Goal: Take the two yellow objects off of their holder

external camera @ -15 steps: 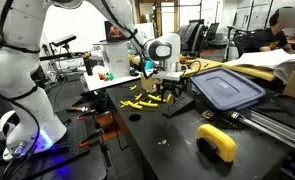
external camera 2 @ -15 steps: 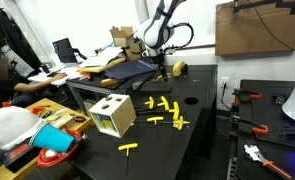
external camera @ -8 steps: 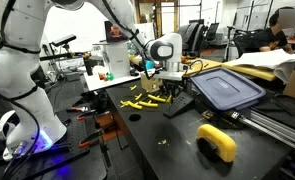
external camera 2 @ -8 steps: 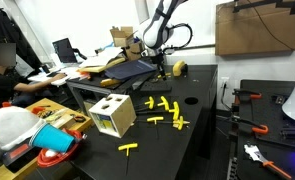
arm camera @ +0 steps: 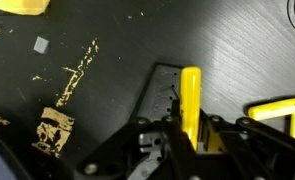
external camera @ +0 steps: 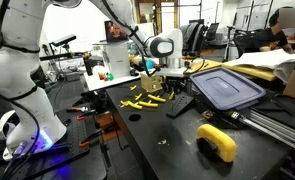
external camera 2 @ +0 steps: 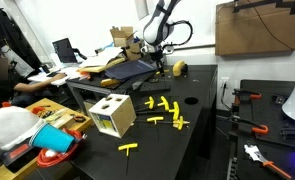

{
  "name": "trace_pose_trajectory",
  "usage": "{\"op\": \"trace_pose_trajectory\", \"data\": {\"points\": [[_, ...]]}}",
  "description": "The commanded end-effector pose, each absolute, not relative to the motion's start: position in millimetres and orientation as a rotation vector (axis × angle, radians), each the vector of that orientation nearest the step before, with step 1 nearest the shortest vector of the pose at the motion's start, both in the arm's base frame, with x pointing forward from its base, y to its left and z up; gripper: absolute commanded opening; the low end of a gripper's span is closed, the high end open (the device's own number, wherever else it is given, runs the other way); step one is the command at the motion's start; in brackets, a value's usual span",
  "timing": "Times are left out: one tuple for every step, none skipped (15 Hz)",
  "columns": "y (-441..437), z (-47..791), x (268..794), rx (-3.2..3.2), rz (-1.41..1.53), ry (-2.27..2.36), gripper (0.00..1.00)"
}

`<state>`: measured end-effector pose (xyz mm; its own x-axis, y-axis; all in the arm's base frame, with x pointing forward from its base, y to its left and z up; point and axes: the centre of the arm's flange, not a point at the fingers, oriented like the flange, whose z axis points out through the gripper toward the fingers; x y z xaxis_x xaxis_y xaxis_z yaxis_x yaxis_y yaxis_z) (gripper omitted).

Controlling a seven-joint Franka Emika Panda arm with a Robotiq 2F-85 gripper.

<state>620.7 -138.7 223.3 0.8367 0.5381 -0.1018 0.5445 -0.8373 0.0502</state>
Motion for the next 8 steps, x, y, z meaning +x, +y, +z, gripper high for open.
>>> {"op": "trace_pose_trajectory", "data": {"points": [[-136, 253, 601, 2.928, -0.065, 0.905, 0.03], [-135, 258, 600, 2.928, -0.060, 0.905, 0.03], [-134, 263, 599, 2.928, -0.060, 0.907, 0.03], [-133, 268, 598, 2.930, -0.059, 0.908, 0.03], [-132, 272, 597, 2.938, -0.063, 0.914, 0.03], [-132, 276, 596, 2.948, -0.064, 0.926, 0.03], [-130, 279, 595, 2.959, -0.064, 0.938, 0.03], [-129, 281, 594, 2.977, -0.069, 0.951, 0.03]]}}
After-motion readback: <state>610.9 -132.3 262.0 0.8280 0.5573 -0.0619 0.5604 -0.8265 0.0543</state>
